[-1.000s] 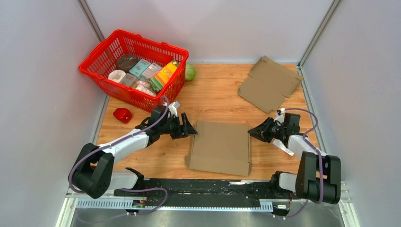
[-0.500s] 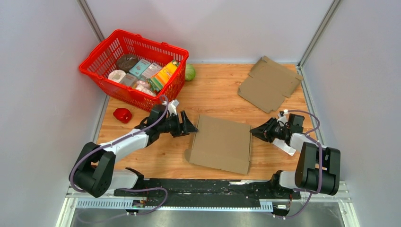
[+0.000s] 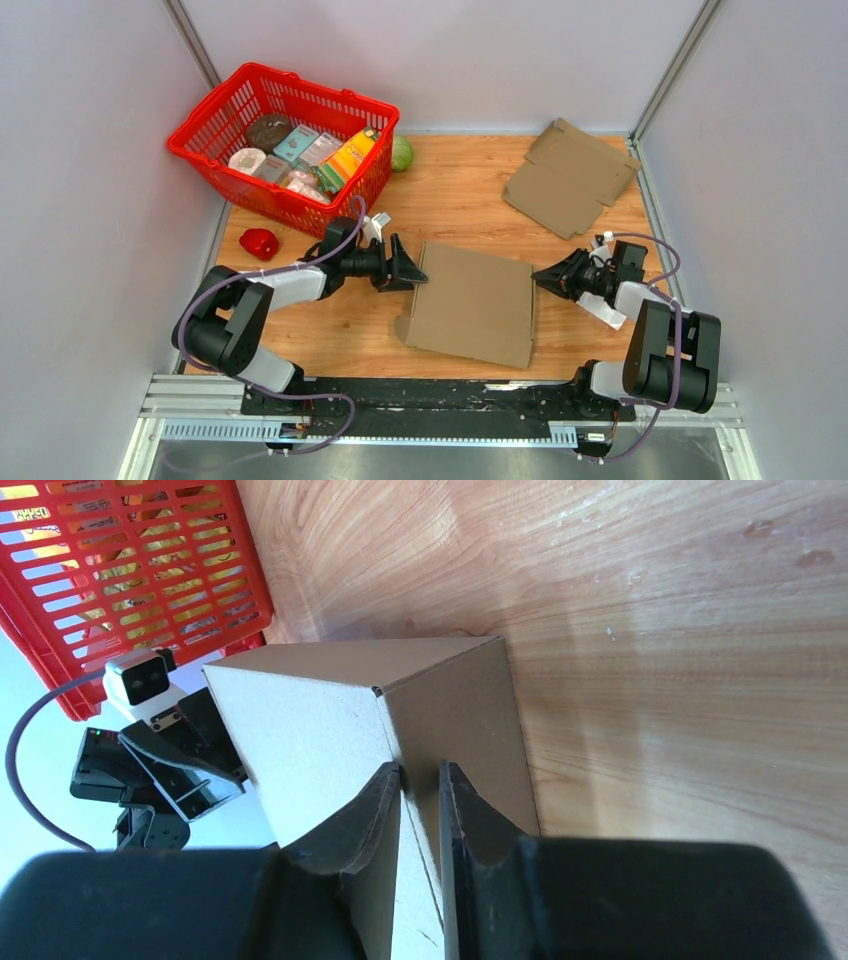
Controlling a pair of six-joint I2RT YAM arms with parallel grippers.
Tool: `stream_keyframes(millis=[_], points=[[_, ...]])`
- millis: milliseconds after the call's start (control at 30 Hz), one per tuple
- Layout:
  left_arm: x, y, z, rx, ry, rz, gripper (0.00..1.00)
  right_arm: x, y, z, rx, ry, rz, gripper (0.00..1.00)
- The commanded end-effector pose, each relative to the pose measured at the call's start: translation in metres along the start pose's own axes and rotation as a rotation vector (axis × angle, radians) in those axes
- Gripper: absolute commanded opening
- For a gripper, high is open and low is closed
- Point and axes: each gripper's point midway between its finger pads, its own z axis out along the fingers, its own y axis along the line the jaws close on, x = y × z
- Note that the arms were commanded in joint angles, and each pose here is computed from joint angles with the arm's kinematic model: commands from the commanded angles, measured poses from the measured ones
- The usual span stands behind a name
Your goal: Fold the paper box
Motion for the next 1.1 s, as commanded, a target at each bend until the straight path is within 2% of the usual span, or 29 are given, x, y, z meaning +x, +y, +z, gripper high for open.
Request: stream_keyframes(millis=[0,133,300,467,533,633,767,1067], points=[[-0.015,-0.043,0.000,0.184,-0.013,0.074,0.79,-0.016,-0.039,0.003,0.165,-0.088,-0.016,0.20],[-0.009,-0.047,0.011,0.214,0.022,0.057,0.79,-0.016,-0.038,0.004,0.159,-0.085,-0.013,0.20],[-0.013,-0.060,0.017,0.256,0.005,0.060,0.78,-0.016,-0.037,0.004,0.152,-0.086,-0.015,0.20],[-0.017,-0.076,0.016,0.277,-0.013,0.075,0.72,-0.015,-0.036,0.005,0.138,-0.078,-0.011,0.22],[-0.019,-0.078,0.015,0.277,-0.026,0.077,0.75,-0.015,-0.036,0.005,0.140,-0.081,-0.012,0.22],[-0.020,-0.069,0.015,0.221,-0.051,0.087,0.77,-0.015,-0.038,0.003,0.153,-0.087,-0.011,0.22],[-0.011,-0.041,0.009,0.068,-0.069,0.062,0.77,-0.017,-0.042,0.002,0.134,-0.095,0.025,0.21],[-0.015,-0.016,0.001,-0.076,-0.122,0.021,0.78,-0.016,-0.045,0.005,0.130,-0.085,0.044,0.20]])
